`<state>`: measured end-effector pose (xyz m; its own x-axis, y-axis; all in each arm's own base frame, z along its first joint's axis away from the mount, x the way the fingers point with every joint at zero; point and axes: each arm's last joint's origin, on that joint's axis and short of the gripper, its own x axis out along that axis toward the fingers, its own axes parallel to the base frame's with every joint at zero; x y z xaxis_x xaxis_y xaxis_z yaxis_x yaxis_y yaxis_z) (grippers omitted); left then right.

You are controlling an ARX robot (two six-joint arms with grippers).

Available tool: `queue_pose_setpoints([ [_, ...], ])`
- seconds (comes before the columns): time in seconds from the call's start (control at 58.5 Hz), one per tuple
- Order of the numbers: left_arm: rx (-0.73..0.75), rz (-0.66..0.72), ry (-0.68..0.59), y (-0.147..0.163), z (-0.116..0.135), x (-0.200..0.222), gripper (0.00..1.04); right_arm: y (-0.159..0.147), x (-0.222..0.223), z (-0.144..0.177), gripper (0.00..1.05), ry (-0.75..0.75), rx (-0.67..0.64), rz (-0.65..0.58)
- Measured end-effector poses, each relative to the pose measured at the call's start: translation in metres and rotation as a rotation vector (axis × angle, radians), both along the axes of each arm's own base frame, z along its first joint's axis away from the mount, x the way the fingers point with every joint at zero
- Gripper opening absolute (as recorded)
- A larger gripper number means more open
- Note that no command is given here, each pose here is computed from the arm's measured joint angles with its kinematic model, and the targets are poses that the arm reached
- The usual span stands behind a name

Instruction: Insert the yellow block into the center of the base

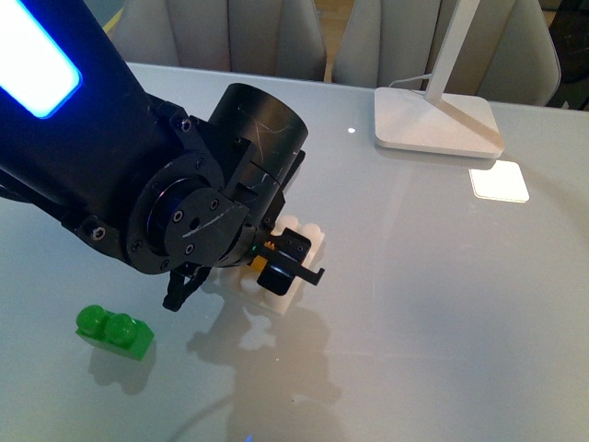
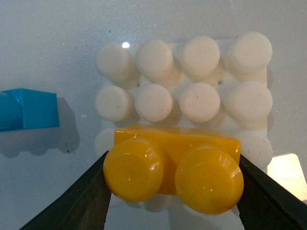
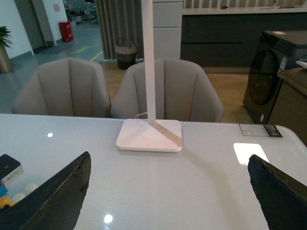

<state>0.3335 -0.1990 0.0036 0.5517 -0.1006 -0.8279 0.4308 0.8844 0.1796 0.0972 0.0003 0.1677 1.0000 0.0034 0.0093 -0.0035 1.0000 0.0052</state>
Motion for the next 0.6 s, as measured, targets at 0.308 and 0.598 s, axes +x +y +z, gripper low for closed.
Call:
queue_pose_setpoints([
  [0.308,0.011,0.004,0.014,0.000,-0.005,0.001,0.62,0.000,0.000,0.000,0.96,0.000,0.000,0.000],
  [0.598,0.021,0.011,0.024,-0.004,-0.014,0.001,0.62,0.000,0.000,0.000,0.96,0.000,0.000,0.000],
])
